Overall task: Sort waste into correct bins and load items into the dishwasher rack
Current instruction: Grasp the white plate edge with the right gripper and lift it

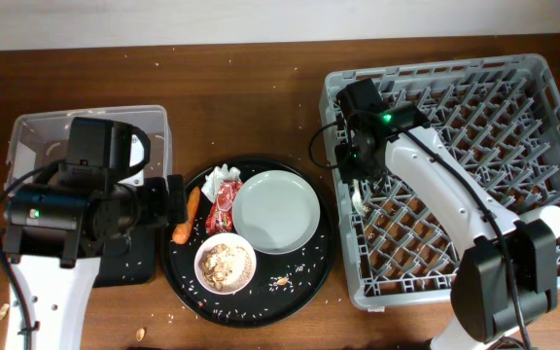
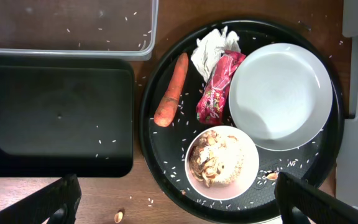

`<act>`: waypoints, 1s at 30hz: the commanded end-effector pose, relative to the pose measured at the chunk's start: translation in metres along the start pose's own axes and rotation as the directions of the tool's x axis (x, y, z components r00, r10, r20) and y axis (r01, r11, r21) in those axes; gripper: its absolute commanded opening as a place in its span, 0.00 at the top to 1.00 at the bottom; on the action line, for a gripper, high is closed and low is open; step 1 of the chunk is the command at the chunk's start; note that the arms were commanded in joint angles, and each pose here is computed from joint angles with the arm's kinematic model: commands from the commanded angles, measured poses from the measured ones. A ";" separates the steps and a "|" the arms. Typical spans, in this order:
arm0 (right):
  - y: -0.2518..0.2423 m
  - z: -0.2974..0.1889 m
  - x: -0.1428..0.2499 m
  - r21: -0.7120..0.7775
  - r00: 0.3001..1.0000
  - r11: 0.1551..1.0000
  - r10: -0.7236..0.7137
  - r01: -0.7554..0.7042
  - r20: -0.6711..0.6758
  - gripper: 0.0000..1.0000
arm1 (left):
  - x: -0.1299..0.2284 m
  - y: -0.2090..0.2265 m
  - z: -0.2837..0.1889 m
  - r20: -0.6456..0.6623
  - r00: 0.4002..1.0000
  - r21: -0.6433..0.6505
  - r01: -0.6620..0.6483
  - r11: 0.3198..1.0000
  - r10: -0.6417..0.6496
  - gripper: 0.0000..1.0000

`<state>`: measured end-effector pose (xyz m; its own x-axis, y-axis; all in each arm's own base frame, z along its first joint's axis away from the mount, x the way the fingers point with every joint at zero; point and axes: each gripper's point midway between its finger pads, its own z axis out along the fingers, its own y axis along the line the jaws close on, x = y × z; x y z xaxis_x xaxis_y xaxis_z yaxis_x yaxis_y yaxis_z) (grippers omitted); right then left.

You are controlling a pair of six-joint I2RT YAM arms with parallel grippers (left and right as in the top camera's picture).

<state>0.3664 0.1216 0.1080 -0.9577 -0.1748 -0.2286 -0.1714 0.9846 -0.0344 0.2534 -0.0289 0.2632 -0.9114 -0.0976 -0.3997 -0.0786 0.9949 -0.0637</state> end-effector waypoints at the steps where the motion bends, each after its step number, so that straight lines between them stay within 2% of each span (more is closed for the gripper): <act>1: 0.042 -0.061 -0.008 -0.143 0.986 0.987 -0.054 0.077 0.156 0.42 | -0.001 0.001 -0.001 0.003 1.000 0.000 0.004 1.000 -0.004 0.01; 2: 0.064 -0.072 -0.003 -0.198 0.985 0.978 -0.039 0.072 0.165 0.48 | -0.001 0.001 -0.001 0.003 1.000 0.000 0.004 1.000 -0.004 0.01; 3: 0.091 -0.069 0.014 -0.224 0.994 0.974 0.011 0.014 0.107 0.54 | -0.001 0.001 -0.001 0.003 1.000 0.000 0.004 1.000 -0.004 0.01; 5: 0.108 -0.042 0.037 -0.182 0.987 0.971 0.158 -0.156 -0.004 0.64 | -0.001 0.001 -0.001 0.003 1.000 0.000 0.004 1.000 -0.004 0.01; 6: 0.110 -0.018 0.054 -0.133 0.959 0.951 0.269 -0.278 -0.084 0.66 | -0.001 0.001 -0.001 0.003 1.000 0.000 0.004 1.000 -0.004 0.01; 7: 0.108 -0.001 0.067 -0.086 0.934 0.936 0.328 -0.341 -0.138 0.65 | -0.001 0.001 -0.001 0.003 1.000 0.000 0.004 1.000 -0.004 0.01; 8: 0.103 0.026 0.084 -0.018 0.895 0.911 0.402 -0.413 -0.193 0.61 | -0.001 0.001 -0.001 0.003 1.000 0.000 0.004 1.000 -0.004 0.01; 10: 0.108 0.056 0.102 -0.015 0.875 0.904 0.409 -0.427 -0.257 0.59 | -0.001 0.001 -0.001 0.003 1.000 0.000 0.004 1.000 -0.004 0.01; 13: 0.107 0.071 0.116 0.013 0.849 0.889 0.440 -0.457 -0.293 0.60 | -0.001 0.001 -0.001 0.003 1.000 0.000 0.004 1.000 -0.004 0.01; 14: 0.109 0.076 0.119 0.008 0.846 0.889 0.439 -0.458 -0.303 0.70 | -0.001 0.001 -0.001 0.003 1.000 0.000 0.004 1.000 -0.004 0.01; 15: 0.109 0.080 0.119 0.008 0.846 0.889 0.439 -0.458 -0.303 0.72 | -0.001 0.001 -0.001 0.003 1.000 0.000 0.004 1.000 -0.004 0.01; 17: 0.109 0.083 0.119 0.010 0.846 0.889 0.439 -0.458 -0.304 0.96 | -0.001 0.001 -0.001 0.003 1.000 0.000 0.004 1.000 -0.004 0.01; 21: 0.100 0.065 0.110 0.011 0.864 0.891 0.442 -0.453 -0.240 0.96 | -0.001 0.001 -0.001 0.003 1.000 0.000 0.004 1.000 -0.004 0.01; 23: 0.089 0.047 0.096 0.033 0.890 0.904 0.425 -0.426 -0.166 0.96 | -0.001 0.001 -0.001 0.003 1.000 0.000 0.004 1.000 -0.004 0.01; 25: 0.082 0.013 0.071 0.018 0.922 0.924 0.383 -0.383 -0.061 0.96 | -0.001 0.001 -0.001 0.003 1.000 0.000 0.004 1.000 -0.004 0.01; 26: 0.089 -0.021 0.045 -0.063 0.956 0.955 0.291 -0.289 0.026 0.96 | -0.001 0.001 -0.001 0.003 1.000 0.000 0.004 1.000 -0.004 0.01; 28: 0.092 -0.052 0.025 -0.117 0.964 0.966 0.244 -0.232 0.107 0.96 | -0.001 0.001 -0.001 0.003 1.000 0.000 0.004 1.000 -0.004 0.01; 29: 0.062 -0.090 0.003 0.010 0.946 0.979 0.194 -0.203 0.259 0.96 | -0.001 0.001 -0.001 0.003 1.000 0.000 0.004 1.000 -0.004 0.01; 30: 0.024 -0.125 -0.011 0.153 0.911 0.958 0.172 -0.244 0.376 0.96 | -0.001 0.001 -0.001 0.003 1.000 0.000 0.004 1.000 -0.004 0.01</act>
<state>0.3095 0.2048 0.1482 -0.9474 0.0827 -0.3093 0.0483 0.9919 0.1172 0.2536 -0.0289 0.2630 -0.9116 -0.0976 -0.3993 -0.0786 0.9949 -0.0636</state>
